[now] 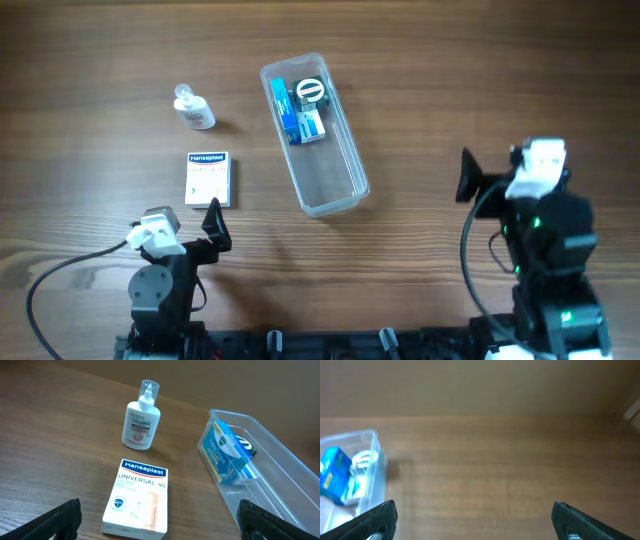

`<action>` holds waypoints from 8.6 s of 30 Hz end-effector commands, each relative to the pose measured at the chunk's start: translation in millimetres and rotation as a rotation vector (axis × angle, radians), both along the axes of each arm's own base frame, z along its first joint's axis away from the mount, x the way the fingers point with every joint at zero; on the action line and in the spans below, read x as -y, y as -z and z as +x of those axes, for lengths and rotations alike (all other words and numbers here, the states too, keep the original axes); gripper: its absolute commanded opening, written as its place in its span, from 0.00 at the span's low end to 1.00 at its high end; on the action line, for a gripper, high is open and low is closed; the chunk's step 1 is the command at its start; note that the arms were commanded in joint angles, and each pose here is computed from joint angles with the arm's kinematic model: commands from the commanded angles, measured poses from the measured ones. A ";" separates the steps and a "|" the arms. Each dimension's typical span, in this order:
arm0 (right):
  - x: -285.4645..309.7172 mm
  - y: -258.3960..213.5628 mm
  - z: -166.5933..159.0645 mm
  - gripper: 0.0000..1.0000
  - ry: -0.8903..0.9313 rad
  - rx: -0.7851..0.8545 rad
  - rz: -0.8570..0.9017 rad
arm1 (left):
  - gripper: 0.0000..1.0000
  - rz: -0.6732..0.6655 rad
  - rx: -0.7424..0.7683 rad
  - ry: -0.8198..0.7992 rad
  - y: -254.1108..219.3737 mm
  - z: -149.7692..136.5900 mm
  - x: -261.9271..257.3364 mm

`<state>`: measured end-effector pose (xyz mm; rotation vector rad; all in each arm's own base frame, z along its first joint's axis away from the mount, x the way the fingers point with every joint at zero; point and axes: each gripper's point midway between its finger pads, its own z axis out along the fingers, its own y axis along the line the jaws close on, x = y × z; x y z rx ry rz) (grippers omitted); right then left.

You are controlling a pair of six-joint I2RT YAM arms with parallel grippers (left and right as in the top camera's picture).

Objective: Pack container

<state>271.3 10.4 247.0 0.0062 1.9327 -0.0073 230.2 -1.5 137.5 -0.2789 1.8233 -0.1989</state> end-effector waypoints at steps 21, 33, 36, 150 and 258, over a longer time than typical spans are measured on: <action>15.5 116.4 -38.8 1.00 0.087 0.012 0.121 | 1.00 0.002 0.003 -0.008 1.2 0.2 -0.9; 11.6 113.0 -41.0 1.00 0.010 0.066 -0.018 | 1.00 0.002 0.003 -0.008 1.2 0.2 -0.9; 11.7 110.1 -41.3 1.00 0.011 0.079 -0.018 | 1.00 0.002 0.003 -0.008 1.2 0.2 -0.9; 12.7 103.9 -41.8 1.00 0.017 0.108 -0.018 | 1.00 -0.965 -0.595 -0.648 -97.6 219.9 -34.7; 12.7 103.8 -41.8 1.00 0.017 0.108 -0.018 | 0.21 -1.181 -1.056 -0.875 66.4 232.9 -24.1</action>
